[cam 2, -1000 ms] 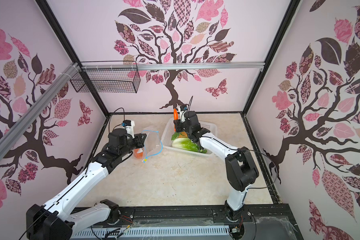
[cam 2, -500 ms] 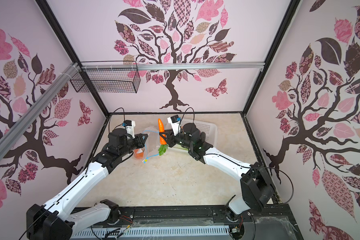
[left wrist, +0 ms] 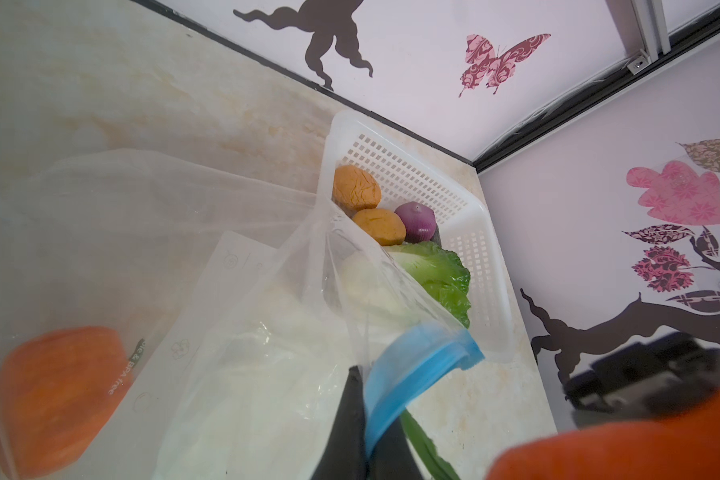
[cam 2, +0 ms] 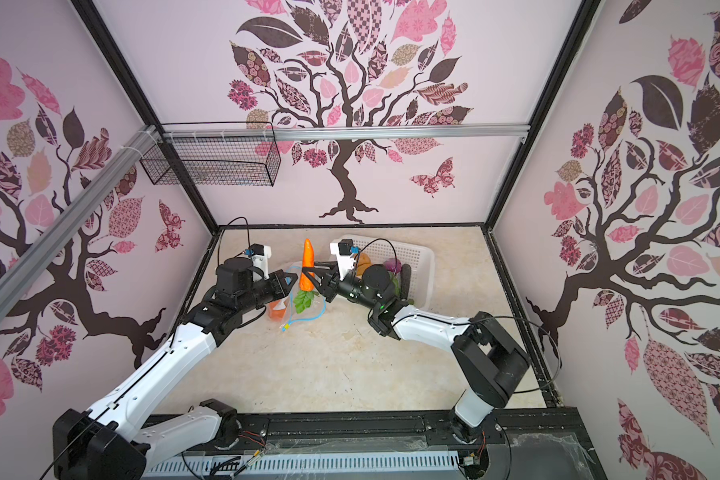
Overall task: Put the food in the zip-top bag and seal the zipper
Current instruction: 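Lift the carrot and lower it into the bag held by the left gripper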
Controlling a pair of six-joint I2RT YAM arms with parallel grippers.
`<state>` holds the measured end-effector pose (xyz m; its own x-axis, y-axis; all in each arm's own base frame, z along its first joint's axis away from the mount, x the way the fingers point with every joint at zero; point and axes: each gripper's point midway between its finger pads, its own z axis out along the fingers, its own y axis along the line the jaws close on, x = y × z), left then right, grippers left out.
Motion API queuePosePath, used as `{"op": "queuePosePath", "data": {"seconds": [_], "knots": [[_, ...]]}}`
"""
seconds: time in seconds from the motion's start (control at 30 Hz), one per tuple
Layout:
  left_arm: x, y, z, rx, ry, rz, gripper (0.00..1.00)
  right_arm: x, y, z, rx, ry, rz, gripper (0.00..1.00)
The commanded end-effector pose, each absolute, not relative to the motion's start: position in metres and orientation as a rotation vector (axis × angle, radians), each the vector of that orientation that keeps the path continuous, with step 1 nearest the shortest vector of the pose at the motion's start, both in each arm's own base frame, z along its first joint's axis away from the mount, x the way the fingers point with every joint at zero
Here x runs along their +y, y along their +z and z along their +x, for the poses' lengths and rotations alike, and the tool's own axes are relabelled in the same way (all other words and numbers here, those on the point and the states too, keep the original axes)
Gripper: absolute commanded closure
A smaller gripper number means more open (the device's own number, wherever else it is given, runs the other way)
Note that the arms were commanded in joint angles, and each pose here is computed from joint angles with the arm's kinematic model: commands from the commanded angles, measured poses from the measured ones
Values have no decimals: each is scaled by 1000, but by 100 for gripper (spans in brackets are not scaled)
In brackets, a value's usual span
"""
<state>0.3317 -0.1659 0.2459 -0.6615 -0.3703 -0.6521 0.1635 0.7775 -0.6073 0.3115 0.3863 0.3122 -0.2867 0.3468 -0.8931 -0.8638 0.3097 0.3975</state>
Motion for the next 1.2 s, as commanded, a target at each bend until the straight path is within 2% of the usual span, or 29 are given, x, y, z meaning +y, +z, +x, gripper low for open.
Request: {"op": "queuePosePath", "data": {"seconds": [0.0, 0.37, 0.63, 0.87, 1.07, 1.13, 1.17], "knots": [[-167, 270, 333, 2101, -885, -171, 100, 387, 327, 314, 1246, 1319, -455, 92], [-163, 290, 337, 2038, -878, -158, 100, 421, 254, 313, 1412, 1151, -560, 93], [-161, 309, 331, 1976, -892, -131, 100, 421, 220, 320, 1533, 1059, -585, 91], [-164, 310, 323, 1940, -918, -79, 100, 435, 193, 334, 1758, 980, -642, 81], [-164, 306, 322, 1958, -905, -63, 100, 448, 187, 344, 1880, 976, -633, 76], [-163, 304, 323, 1968, -890, -71, 100, 452, 183, 347, 1918, 960, -649, 71], [-161, 304, 325, 1967, -875, -78, 100, 453, 181, 347, 1938, 951, -663, 65]]}}
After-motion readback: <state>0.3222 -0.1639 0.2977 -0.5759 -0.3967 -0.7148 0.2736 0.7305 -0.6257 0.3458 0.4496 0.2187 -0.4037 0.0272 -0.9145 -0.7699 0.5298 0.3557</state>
